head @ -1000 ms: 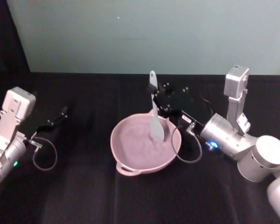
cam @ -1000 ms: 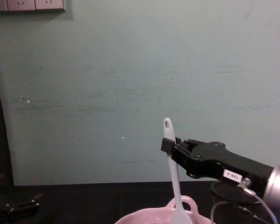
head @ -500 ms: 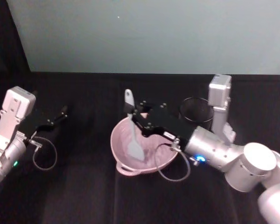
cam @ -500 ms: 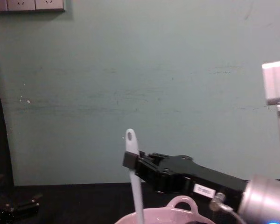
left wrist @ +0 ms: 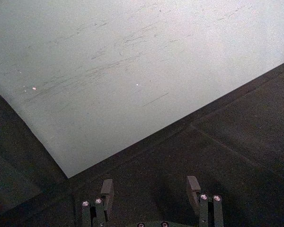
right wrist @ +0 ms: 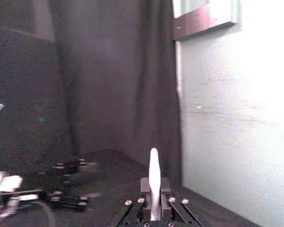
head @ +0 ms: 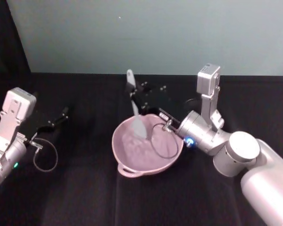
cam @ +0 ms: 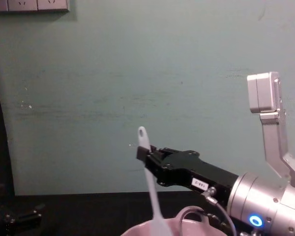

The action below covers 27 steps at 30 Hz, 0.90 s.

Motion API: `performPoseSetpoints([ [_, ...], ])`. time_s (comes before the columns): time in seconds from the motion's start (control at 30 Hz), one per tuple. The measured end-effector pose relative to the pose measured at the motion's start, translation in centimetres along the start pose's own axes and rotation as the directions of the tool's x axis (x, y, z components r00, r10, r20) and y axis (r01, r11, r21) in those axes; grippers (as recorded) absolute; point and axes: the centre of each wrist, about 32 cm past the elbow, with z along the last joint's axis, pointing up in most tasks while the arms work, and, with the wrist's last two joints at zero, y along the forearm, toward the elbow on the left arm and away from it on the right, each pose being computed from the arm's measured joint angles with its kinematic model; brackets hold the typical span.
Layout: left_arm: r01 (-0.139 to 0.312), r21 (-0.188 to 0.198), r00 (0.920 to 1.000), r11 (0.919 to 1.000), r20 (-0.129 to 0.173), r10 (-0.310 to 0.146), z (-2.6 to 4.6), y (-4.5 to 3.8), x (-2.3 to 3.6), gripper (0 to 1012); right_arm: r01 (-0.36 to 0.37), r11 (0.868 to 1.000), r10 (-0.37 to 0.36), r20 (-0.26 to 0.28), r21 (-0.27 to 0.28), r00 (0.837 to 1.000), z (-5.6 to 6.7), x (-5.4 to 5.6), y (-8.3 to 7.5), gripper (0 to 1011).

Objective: Use the one hand to pick up the spoon and stir the clear water in the bowl.

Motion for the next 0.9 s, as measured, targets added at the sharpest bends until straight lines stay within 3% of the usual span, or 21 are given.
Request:
performPoseSetpoints([
  [0.17, 0.000, 0.000, 1.0000, 1.0000, 0.000, 0.000, 0.00, 0.00, 0.00, 1011, 0.061, 0.998, -0.061, 0.042, 0.001, 0.997, 0.0, 1.7, -0.6, 123],
  [0.4, 0.000, 0.000, 1.0000, 1.0000, 0.000, 0.000, 0.00, 0.00, 0.00, 1011, 0.079, 0.997, -0.079, 0.049, -0.009, 0.996, 0.9, 2.4, -2.9, 123],
  [0.6, 0.000, 0.000, 1.0000, 1.0000, 0.000, 0.000, 0.00, 0.00, 0.00, 1011, 0.055, 0.998, -0.055, 0.007, -0.023, 0.998, 1.5, 1.6, -4.7, 122],
  [0.67, 0.000, 0.000, 1.0000, 1.0000, 0.000, 0.000, 0.00, 0.00, 0.00, 1011, 0.032, 0.999, -0.033, -0.025, -0.025, 0.999, 1.8, 0.8, -5.4, 122],
  [0.9, 0.000, 0.000, 1.0000, 1.0000, 0.000, 0.000, 0.00, 0.00, 0.00, 1011, -0.025, 0.999, 0.023, -0.082, -0.023, 0.996, 2.0, -0.7, -5.3, 123],
])
